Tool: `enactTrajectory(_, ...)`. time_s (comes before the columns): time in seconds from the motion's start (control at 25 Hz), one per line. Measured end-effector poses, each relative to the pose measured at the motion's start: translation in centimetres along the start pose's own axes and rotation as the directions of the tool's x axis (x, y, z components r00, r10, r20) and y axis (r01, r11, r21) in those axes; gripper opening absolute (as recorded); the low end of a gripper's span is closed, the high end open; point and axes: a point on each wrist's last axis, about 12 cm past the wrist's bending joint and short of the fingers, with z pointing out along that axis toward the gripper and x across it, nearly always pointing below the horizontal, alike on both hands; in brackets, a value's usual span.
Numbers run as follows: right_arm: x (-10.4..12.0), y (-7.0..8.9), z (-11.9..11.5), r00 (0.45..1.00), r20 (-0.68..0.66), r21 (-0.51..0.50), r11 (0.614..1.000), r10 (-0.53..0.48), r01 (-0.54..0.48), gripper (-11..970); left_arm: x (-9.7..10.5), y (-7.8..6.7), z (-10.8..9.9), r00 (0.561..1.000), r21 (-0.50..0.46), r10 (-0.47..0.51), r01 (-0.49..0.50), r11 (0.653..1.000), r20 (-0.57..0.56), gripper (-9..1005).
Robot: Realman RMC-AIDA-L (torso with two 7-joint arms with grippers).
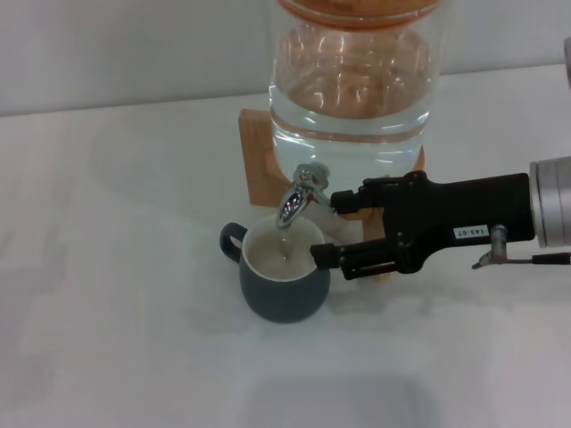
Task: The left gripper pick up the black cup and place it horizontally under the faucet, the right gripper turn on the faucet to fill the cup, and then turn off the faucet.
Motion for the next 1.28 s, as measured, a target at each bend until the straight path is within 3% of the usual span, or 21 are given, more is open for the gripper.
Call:
enactTrajectory(0.64,-0.5,0.5,0.3,1.000,-0.001,-0.027,1.000,-0.015,0.015,810,-0.1,0.0,0.4,1.000,0.004,0.006,-0.006,1.000,-0.002,520)
enactTrajectory(0.96,-0.6,1.5,-0.5,1.000,-0.008,-0.046,0.999,-0.029,0.028,810,0.0,0.2,0.4,1.000,-0.009,0.009,-0.009,1.000,-0.015,520)
enactTrajectory(1.28,-0.5,2.6,0.9,0.999,-0.024,-0.114,0.993,-0.039,0.036,810,0.0,0.1,0.6,1.000,-0.006,0.016,-0.016,1.000,-0.014,520)
